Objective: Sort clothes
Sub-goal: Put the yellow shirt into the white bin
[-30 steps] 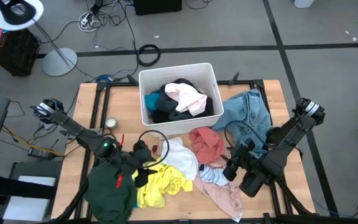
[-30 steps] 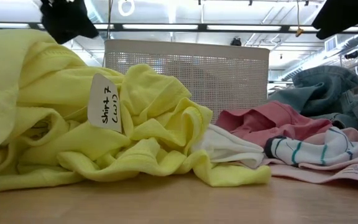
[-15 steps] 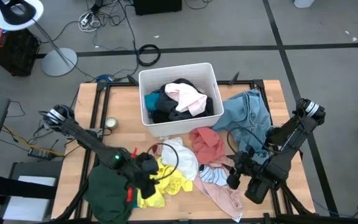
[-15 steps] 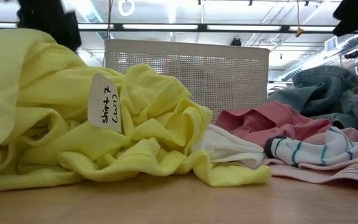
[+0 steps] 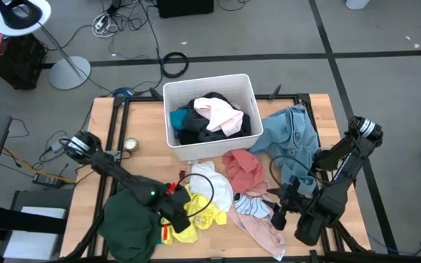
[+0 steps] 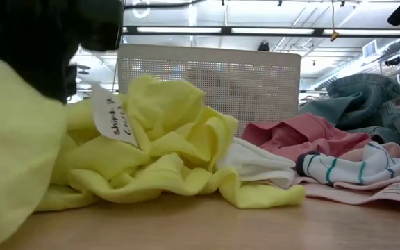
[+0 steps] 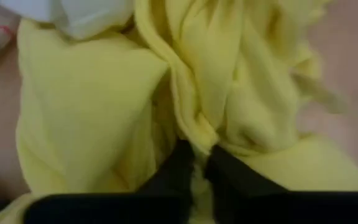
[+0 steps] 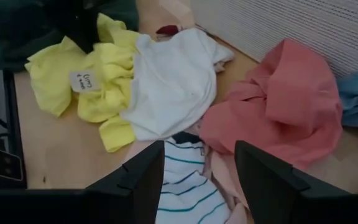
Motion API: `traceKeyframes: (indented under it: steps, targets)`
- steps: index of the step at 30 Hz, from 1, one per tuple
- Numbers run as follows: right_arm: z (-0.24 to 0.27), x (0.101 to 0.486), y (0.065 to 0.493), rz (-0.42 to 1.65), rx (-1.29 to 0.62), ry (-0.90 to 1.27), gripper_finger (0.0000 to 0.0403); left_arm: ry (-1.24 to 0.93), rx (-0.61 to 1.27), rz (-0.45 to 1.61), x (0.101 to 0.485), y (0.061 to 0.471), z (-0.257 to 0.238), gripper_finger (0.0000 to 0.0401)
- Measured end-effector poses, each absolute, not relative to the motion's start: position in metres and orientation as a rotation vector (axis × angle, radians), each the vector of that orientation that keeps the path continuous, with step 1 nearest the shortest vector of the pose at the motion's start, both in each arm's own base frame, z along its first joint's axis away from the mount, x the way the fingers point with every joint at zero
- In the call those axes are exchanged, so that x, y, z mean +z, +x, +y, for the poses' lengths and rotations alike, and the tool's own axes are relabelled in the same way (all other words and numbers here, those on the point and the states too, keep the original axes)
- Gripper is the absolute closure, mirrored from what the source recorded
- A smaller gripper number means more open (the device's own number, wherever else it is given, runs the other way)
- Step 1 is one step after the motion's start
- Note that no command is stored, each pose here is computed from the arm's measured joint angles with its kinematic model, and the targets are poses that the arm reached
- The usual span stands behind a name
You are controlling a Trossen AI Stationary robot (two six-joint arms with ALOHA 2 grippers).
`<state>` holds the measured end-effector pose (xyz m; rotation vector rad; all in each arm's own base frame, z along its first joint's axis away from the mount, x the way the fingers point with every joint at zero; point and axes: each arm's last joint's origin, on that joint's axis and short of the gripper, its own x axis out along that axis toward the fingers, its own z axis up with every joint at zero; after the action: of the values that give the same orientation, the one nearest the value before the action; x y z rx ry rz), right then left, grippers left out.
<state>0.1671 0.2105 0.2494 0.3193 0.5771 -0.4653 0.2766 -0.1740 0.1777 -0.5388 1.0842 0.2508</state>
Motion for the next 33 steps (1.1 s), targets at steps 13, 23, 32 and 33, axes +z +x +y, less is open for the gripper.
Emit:
traceKeyframes:
  steps: [13,23,32,33]
  targets:
    - [0.233,0.204,0.176,0.626,-0.522,0.256,0.0209,-0.633,0.149,0.754,0.274,0.242,-0.151,0.0395]
    - [0.229,0.179,0.177,0.562,-0.45,0.322,0.0245,-0.514,0.201,0.53,0.357,0.224,-0.117,0.0397]
    - [0.213,0.15,0.194,0.569,-0.372,0.414,0.0255,-0.363,0.354,0.272,0.457,0.223,-0.059,0.0398]
    - [0.212,0.15,0.197,0.57,-0.352,0.413,0.0255,-0.35,0.38,0.233,0.467,0.222,-0.05,0.0398]
